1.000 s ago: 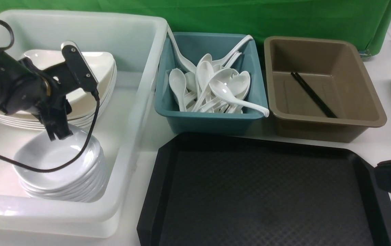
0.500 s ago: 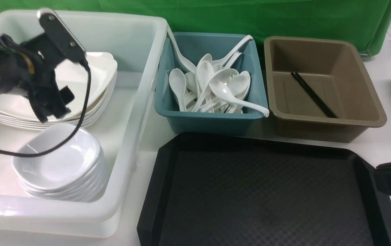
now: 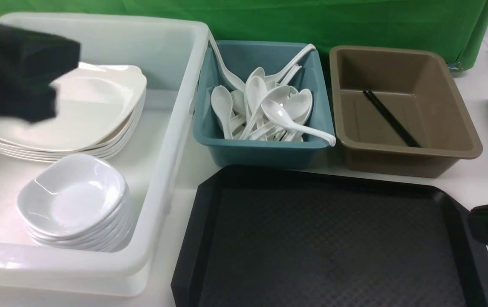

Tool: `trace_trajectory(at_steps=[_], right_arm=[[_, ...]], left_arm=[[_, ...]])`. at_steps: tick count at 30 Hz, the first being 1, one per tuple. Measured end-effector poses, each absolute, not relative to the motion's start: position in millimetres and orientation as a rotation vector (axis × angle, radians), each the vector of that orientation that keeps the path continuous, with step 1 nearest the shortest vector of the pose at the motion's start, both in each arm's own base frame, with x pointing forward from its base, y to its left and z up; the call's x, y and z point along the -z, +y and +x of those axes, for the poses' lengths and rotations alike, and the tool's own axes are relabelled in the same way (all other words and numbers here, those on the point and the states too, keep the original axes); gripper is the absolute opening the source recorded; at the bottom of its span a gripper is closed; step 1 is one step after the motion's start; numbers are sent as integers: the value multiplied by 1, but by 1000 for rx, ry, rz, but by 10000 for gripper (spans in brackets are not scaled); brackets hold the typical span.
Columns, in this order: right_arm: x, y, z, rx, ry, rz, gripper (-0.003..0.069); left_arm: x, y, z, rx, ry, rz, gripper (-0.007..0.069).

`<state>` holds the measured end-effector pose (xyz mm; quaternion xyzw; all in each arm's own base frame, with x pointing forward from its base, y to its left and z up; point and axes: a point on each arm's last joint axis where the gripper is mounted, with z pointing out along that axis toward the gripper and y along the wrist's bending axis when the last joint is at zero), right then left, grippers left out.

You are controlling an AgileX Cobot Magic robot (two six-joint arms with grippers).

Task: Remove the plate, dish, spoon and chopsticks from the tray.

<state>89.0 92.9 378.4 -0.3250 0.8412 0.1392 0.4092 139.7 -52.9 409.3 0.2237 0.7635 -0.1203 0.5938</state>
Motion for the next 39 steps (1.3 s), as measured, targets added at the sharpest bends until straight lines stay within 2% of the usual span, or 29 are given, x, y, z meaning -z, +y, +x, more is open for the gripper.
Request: trace_trajectory(at_steps=[2, 7, 12, 18, 33, 37, 39], right_arm=[[-378, 93, 89, -351, 2121, -811, 35], [-379, 91, 91, -350, 2134, -757, 35], [-380, 92, 91, -374, 2140, -707, 50], [-380, 92, 91, -378, 2142, -700, 74], [-373, 90, 95, -372, 2148, -668, 112], [-353, 69, 102, -317, 2121, -526, 106], [-329, 53, 98, -285, 2061, -474, 50]], left_arm=[[-406, -51, 124, 284, 1738, 536, 14], [-372, -51, 78, 359, 1605, 592, 10], [-344, -49, 67, 335, 1537, 592, 10], [-321, -49, 70, 328, 1585, 605, 10], [-310, -48, 71, 301, 1614, 630, 13], [-309, -47, 71, 269, 1617, 652, 13], [-308, -47, 72, 242, 1619, 669, 13]])
